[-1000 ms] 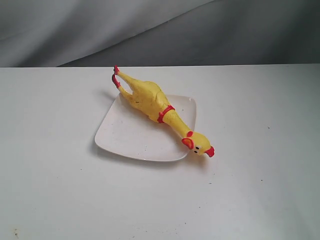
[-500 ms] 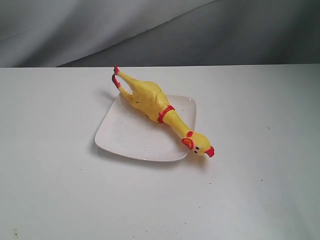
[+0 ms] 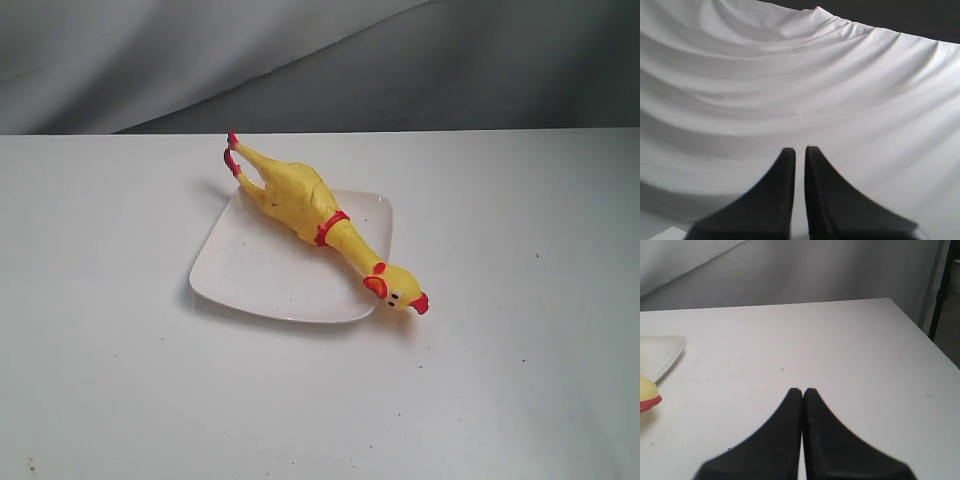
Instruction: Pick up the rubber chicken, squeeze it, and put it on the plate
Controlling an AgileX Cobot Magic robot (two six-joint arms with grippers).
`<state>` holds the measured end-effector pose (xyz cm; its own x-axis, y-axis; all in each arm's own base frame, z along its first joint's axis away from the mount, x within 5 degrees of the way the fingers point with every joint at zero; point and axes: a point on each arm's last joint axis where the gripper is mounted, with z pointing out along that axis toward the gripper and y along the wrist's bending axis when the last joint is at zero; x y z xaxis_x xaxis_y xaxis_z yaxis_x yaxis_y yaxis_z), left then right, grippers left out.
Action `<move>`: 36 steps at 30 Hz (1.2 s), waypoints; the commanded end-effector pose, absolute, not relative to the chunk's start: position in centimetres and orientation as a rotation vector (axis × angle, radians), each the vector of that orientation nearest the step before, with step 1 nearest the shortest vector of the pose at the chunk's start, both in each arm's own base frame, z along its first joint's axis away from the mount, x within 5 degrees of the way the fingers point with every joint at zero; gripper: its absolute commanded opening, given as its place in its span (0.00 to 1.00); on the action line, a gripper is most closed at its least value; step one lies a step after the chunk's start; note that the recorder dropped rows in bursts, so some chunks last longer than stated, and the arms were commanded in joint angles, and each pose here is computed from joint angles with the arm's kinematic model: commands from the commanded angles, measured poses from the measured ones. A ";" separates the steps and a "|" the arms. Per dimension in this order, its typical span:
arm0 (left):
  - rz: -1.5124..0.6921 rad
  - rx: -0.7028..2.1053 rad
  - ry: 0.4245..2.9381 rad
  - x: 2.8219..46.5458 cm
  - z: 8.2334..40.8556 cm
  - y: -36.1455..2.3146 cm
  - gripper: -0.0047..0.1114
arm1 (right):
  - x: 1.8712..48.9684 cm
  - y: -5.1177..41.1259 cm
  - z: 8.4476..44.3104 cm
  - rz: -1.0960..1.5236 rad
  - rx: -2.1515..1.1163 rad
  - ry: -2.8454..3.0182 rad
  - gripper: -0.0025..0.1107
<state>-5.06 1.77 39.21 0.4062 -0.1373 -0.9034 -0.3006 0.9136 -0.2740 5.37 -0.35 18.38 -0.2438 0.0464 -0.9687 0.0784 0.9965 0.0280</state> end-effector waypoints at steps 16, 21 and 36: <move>0.112 -0.131 1.391 3.5 28.2 0.7 0.11 | 5.4 -0.4 18.3 -0.031 0.096 1.814 0.02; 0.072 -0.142 1.457 4.7 25.0 0.7 0.11 | 5.4 -0.4 18.3 -0.031 0.096 1.814 0.02; 0.027 -0.196 1.651 5.6 19.7 0.7 0.11 | 5.4 -0.4 18.3 -0.032 0.094 1.814 0.02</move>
<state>5.58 0.78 20.25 -0.0359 -0.0811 -0.9961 -0.1409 0.9872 -0.0753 5.37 -0.35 18.38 -0.2432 0.0536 -0.9685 0.0801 0.9962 0.0351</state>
